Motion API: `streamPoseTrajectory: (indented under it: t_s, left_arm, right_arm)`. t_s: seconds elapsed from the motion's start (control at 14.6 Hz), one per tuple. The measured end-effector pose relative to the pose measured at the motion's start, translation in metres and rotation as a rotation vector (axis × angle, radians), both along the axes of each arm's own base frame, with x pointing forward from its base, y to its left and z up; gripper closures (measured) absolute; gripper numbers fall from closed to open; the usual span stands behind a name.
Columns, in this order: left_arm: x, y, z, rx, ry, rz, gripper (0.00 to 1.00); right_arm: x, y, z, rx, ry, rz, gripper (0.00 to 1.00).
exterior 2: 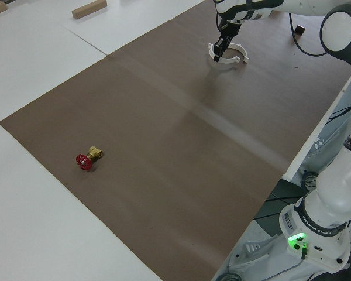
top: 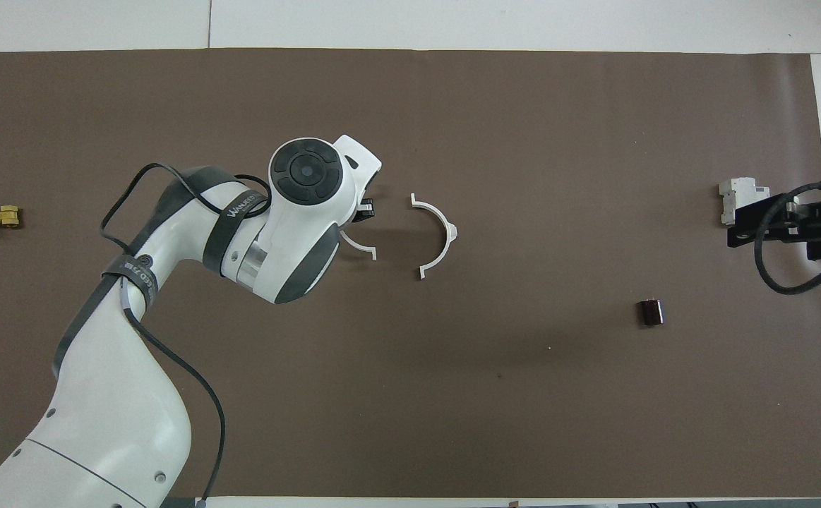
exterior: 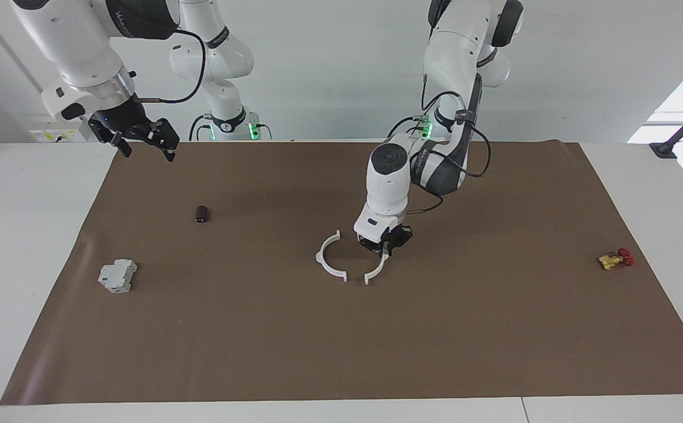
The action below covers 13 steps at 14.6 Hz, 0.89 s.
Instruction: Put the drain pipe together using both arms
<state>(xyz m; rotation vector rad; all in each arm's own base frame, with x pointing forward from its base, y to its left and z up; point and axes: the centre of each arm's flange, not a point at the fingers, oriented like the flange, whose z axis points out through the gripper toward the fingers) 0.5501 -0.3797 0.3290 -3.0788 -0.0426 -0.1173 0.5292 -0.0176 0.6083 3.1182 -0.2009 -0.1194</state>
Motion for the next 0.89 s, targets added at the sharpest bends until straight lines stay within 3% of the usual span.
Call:
streamPoseTrajectory:
  t_s: [0.27,0.89]
  left_arm:
    - [-0.007,-0.014,-0.003,-0.017,-0.018,-0.025,0.8]
    - [-0.02,-0.024,-0.02,-0.026,-0.02,-0.05,0.8]
  right_arm:
    - [0.001,-0.007,-0.002,0.002,0.004,0.059,0.0]
    - [0.001,-0.007,-0.002,0.002,0.0,0.063,0.0]
